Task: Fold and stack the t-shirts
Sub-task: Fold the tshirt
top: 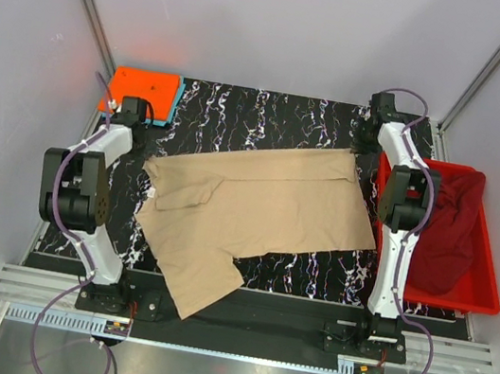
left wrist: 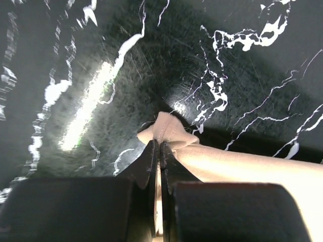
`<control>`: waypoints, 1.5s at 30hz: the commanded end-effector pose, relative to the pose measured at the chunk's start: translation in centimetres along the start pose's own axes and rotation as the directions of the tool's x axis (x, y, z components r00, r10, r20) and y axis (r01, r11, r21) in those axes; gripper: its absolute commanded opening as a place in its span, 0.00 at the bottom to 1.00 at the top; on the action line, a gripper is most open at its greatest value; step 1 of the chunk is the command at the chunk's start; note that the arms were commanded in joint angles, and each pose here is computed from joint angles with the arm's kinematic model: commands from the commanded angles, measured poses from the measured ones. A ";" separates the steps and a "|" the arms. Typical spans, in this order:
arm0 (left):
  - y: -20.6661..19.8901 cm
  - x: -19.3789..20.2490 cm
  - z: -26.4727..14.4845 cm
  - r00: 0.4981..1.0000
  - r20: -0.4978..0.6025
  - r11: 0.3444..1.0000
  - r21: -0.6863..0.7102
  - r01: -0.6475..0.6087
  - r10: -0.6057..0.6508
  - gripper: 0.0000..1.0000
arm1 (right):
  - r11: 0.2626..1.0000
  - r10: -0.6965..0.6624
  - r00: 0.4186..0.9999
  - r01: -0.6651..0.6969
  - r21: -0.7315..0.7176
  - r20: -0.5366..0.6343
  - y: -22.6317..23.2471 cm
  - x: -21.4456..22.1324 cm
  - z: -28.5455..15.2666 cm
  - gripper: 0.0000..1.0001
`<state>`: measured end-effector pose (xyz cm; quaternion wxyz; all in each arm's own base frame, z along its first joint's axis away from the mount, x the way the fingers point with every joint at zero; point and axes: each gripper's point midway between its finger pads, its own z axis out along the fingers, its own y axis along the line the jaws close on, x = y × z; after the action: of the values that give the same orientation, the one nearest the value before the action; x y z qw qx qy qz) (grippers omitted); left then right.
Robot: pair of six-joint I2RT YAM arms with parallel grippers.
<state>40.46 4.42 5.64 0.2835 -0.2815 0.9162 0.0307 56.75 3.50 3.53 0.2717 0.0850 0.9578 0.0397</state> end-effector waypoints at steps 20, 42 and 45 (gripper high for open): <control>-5.7 -6.6 -2.1 0.993 0.107 0.911 0.413 0.008 -0.057 0.58 | 0.999 -0.024 0.995 0.021 0.028 0.101 -1.0 -3.4 0.7 0.00; 0.6 8.5 -3.6 0.961 -0.269 0.965 0.232 0.125 -0.060 0.40 | 1.000 0.025 0.992 -0.026 0.005 0.121 -1.5 -4.5 1.0 0.00; 0.1 8.6 -3.4 0.957 -0.287 0.963 0.243 0.118 -0.045 0.43 | 0.999 0.038 0.993 -0.035 -0.025 0.109 -1.0 -4.1 1.1 0.00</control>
<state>31.80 0.43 3.18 0.1800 -0.3028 0.9293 -0.1108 59.12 1.63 2.87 0.2946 0.0946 0.9503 0.0331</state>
